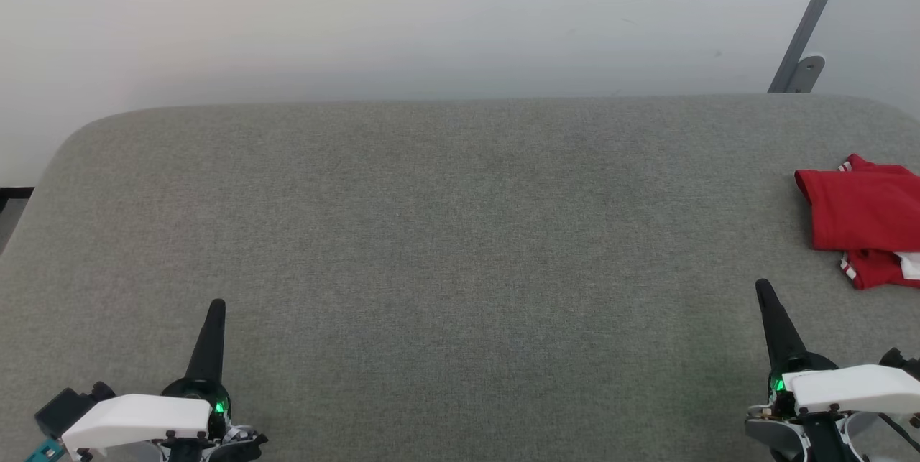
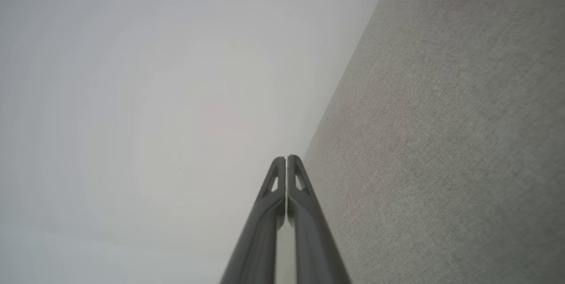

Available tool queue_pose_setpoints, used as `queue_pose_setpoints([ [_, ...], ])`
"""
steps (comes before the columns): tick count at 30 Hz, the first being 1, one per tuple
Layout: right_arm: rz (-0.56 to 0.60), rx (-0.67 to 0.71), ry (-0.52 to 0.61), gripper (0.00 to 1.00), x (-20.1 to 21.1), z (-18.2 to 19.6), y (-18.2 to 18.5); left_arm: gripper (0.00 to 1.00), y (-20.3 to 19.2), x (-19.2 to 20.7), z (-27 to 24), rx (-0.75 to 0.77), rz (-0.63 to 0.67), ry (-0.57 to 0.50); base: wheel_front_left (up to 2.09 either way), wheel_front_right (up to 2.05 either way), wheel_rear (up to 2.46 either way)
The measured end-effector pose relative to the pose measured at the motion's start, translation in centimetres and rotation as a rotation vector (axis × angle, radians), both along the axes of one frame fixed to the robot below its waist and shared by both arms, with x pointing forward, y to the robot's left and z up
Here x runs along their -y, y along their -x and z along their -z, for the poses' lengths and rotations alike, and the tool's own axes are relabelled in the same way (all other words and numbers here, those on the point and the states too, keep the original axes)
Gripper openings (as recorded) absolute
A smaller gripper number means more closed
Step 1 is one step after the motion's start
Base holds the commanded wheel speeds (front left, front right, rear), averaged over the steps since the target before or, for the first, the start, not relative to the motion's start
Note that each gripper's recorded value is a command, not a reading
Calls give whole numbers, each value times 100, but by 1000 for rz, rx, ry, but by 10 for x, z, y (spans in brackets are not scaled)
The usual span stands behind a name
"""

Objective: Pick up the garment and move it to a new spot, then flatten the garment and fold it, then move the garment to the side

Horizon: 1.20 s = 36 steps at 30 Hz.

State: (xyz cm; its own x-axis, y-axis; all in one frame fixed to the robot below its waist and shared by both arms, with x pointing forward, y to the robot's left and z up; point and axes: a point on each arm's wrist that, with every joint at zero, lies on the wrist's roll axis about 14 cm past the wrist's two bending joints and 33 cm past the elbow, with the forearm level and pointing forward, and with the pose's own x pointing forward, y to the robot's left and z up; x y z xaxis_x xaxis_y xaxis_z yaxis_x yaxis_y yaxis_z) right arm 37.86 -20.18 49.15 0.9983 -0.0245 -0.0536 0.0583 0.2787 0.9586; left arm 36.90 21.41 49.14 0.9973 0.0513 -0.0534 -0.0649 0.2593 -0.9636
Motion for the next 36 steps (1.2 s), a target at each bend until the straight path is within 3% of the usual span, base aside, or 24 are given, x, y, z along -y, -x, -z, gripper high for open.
queue_pose_setpoints([
  [36, -14, 44, -255, 0, -2, -12, -8, 0, -17, 13, -11, 42, 39, 238, 0, 0, 0],
])
